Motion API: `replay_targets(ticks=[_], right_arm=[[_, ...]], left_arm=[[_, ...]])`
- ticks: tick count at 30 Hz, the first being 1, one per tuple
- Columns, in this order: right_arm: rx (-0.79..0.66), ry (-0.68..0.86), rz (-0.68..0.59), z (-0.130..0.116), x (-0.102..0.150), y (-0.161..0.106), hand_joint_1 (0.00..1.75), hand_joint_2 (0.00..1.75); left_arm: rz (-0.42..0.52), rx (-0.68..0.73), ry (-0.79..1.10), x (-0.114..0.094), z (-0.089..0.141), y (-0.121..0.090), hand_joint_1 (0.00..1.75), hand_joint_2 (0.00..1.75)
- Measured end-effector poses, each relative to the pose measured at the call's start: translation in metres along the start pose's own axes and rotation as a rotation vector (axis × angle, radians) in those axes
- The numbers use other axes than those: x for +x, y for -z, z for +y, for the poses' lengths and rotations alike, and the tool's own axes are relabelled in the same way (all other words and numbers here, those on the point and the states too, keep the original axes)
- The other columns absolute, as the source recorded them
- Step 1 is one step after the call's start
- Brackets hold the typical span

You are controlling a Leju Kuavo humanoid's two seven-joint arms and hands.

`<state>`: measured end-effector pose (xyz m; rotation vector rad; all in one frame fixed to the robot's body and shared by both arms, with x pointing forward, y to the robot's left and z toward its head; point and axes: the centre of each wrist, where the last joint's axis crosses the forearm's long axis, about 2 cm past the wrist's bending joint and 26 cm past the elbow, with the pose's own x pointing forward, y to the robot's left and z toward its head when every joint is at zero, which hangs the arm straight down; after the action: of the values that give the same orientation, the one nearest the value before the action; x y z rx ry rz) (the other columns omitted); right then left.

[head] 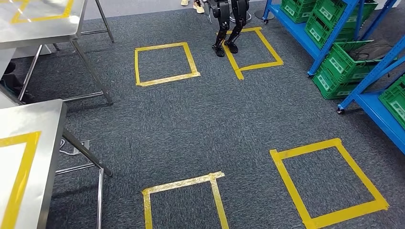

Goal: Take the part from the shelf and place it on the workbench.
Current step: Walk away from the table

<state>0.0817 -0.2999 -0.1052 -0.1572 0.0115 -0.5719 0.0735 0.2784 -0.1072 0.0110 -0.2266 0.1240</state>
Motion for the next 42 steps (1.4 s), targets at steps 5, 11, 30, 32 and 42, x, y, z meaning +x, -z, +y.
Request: replay_targets(ticks=[5, 11, 30, 32, 42], right_arm=[[-0.001, 0.001, 0.004, 0.0001, -0.001, 0.0001, 0.0, 0.0], [-0.004, 0.002, 0.004, -0.0002, -0.0008, 0.0001, 0.0, 0.0], [-0.006, 0.003, 0.002, 0.0001, 0.0, 0.0, 0.0, 0.0], [-0.007, 0.003, 0.003, 0.0001, -0.0007, 0.0, 0.0, 0.0], [-0.012, 0.012, 0.004, 0.0011, -0.0003, -0.0003, 0.0, 0.0]], left_arm=[[-0.002, 0.003, 0.001, -0.0009, 0.0013, 0.0, 0.0, 0.0], [-0.012, 0.003, 0.003, 0.0011, 0.0009, 0.0001, 0.0, 0.0], [-0.015, 0.001, 0.009, 0.0004, 0.0003, 0.0, 0.0, 0.0], [-0.014, 0.003, 0.01, -0.0005, 0.0004, 0.0, 0.0, 0.0], [-0.02, 0.006, 0.023, 0.0006, -0.0003, 0.0, 0.0, 0.0]])
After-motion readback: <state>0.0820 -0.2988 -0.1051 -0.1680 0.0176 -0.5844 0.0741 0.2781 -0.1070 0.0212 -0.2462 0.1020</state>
